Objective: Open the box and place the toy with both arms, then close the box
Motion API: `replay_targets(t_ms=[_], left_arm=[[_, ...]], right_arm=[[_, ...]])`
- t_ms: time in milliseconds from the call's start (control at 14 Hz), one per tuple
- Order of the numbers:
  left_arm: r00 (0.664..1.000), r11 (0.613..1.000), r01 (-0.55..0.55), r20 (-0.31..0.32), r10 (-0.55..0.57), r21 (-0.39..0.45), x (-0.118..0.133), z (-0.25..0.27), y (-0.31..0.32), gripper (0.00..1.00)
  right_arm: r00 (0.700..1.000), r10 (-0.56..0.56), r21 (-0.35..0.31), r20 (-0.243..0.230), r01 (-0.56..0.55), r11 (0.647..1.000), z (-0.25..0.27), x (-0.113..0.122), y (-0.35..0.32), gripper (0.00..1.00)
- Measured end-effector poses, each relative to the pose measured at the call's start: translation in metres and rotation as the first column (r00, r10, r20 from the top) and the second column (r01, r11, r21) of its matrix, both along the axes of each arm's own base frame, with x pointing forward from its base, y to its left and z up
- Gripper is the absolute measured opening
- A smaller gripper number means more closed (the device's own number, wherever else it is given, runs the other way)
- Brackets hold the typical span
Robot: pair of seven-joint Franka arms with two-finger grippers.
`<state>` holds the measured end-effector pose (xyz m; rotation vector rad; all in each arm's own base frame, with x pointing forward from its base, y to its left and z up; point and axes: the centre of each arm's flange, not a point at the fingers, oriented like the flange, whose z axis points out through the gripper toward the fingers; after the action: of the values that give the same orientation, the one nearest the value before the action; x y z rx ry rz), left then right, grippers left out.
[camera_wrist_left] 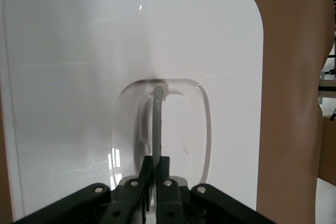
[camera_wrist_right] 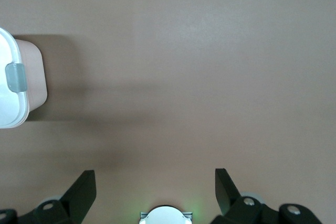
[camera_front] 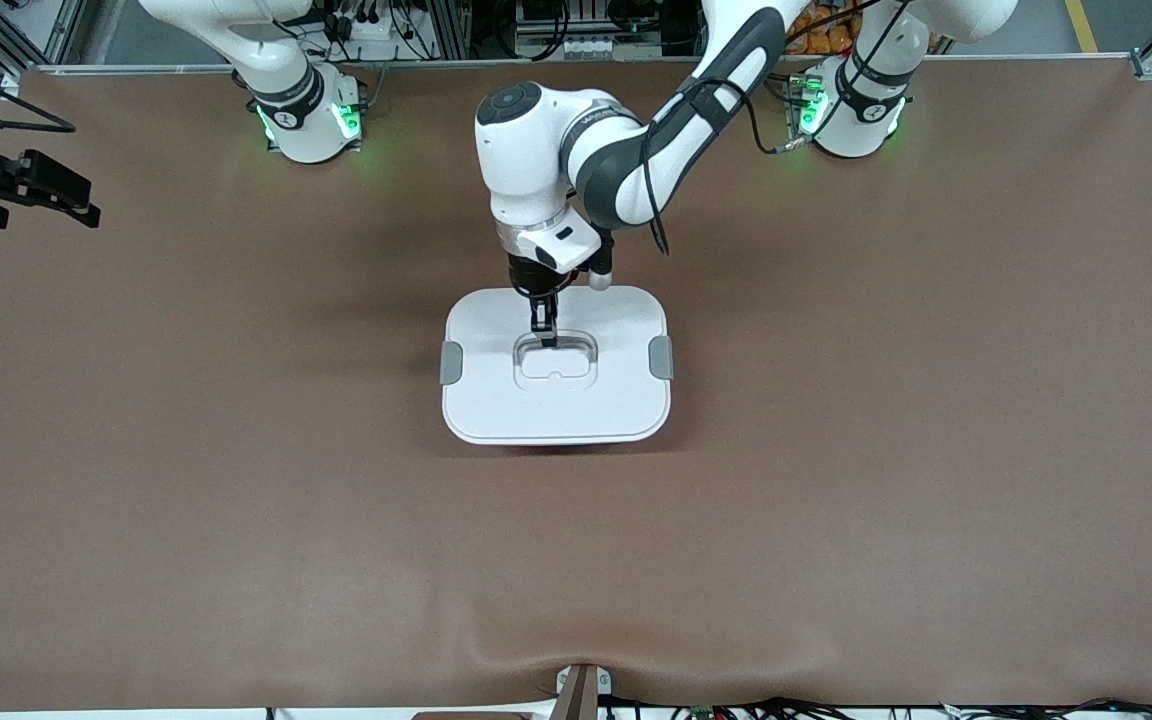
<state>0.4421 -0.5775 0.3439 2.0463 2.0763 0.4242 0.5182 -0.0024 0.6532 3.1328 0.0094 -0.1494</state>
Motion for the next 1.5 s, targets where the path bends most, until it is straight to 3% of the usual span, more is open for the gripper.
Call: replay_targets(t_ms=[143,215,788,859,1289,1503], left_arm=[[1.0,1.0,-0.003,0.001,0.003,-0.001,0.001,0.0,0.0,0.07],[1.0,1.0,-0.004,0.0,0.004,0.0,0.001,0.0,0.001,0.12],[1.0,1.0,-0.007,0.002,0.007,-0.003,0.003,0.001,0.001,0.94],[1.0,1.0,-0.008,0.003,0.008,-0.004,0.004,0.002,0.001,1.0],[0.999,0.999,-0.03,0.023,0.031,-0.016,0.013,0.027,0.01,1.0],[0.998,0.999,-0.037,0.046,0.037,-0.019,0.03,0.061,0.029,1.0]], right_arm=[[1.0,0.0,0.0,0.0,0.0,1.0,0.0,0.0,0.0,1.0],[1.0,0.0,0.0,0.0,0.0,1.0,0.0,0.0,0.0,1.0],[1.0,0.0,0.0,-0.003,0.0,1.0,0.0,0.0,0.0,1.0],[1.0,0.0,0.0,-0.005,0.0,1.0,0.0,-0.001,0.0,1.0],[1.0,0.0,0.0,-0.007,0.0,1.0,-0.001,-0.001,0.0,1.0],[1.0,0.0,0.0,-0.007,0.0,1.0,-0.001,-0.001,0.0,1.0]])
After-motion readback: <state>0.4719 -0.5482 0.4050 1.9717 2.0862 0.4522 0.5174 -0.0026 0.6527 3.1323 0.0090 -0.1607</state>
